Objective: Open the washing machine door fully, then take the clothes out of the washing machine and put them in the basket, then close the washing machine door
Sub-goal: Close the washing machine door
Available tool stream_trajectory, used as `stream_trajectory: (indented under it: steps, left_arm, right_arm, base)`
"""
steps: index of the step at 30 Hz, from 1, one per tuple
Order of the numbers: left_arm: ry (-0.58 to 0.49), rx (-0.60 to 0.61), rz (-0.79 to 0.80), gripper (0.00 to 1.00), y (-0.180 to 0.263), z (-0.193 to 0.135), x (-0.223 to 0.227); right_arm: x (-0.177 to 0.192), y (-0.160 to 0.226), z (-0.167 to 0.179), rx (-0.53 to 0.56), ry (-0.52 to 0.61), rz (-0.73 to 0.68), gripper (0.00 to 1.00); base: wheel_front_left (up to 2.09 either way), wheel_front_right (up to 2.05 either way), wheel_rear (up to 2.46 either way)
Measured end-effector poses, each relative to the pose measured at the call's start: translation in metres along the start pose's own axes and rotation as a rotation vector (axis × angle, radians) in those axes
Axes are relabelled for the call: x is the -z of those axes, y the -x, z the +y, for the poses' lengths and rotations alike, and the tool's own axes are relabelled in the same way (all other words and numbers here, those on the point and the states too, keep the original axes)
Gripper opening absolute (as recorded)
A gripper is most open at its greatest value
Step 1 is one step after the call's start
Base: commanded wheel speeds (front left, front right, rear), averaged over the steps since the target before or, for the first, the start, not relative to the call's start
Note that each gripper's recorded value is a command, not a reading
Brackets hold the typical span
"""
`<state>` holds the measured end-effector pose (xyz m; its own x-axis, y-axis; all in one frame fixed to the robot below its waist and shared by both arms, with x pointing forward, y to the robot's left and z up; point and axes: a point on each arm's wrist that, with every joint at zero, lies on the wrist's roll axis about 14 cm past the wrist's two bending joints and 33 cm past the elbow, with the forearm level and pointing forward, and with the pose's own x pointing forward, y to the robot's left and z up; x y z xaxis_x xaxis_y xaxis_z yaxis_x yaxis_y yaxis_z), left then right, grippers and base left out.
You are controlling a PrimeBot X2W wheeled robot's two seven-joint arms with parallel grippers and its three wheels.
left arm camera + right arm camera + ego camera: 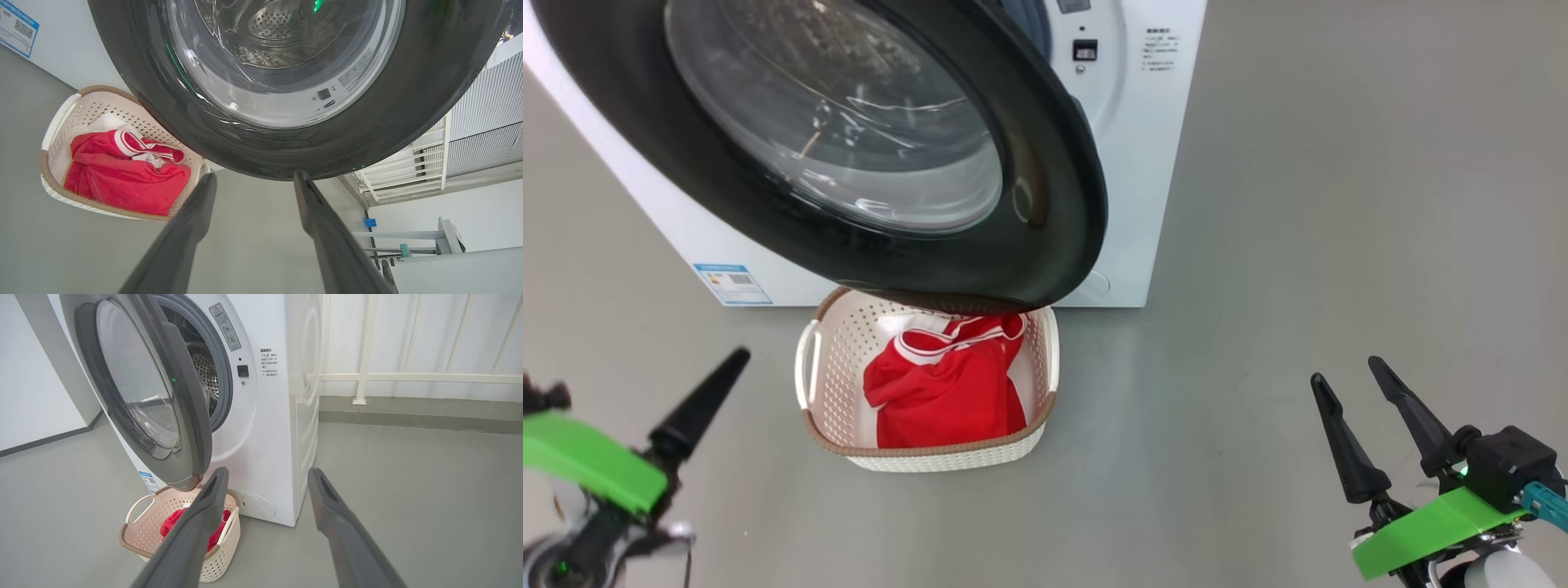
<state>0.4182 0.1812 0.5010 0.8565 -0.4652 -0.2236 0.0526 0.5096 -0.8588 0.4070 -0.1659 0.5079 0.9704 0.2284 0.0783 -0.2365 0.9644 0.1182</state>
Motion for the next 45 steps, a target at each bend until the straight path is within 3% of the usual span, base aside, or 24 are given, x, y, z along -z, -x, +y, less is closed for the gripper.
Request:
stream_trajectory:
  steps: [15,22,30,34,45]
  left_arm:
    - [0.057,-0.15,-0.117,1.0,0.029,0.053,0.034]
    - [-0.084,-0.184,-0.161,1.0,0.024,0.06,0.044]
    - [-0.337,-0.182,-0.169,1.0,0.019,0.066,0.06]
    - [-0.401,-0.182,-0.172,1.0,0.018,0.067,0.058]
    - [-0.627,-0.137,-0.341,1.0,0.015,0.032,0.023]
  right_arm:
    - [-0.003,0.018,-0.012,0.042,0.008,0.0,1.0]
    - [-0.009,0.029,-0.031,0.103,0.019,-0.01,1.0]
    - [-0.016,0.042,-0.048,0.162,0.032,-0.026,1.0]
    - [-0.02,0.045,-0.052,0.177,0.036,-0.035,1.0]
    - [-0.021,0.05,-0.055,0.189,0.037,-0.039,1.0]
  base:
    - [0.0,0.0,0.0]
    - [0.0,0.0,0.0]
    - [0.0,0.0,0.0]
    - [0.0,0.0,0.0]
    - [0.0,0.0,0.0]
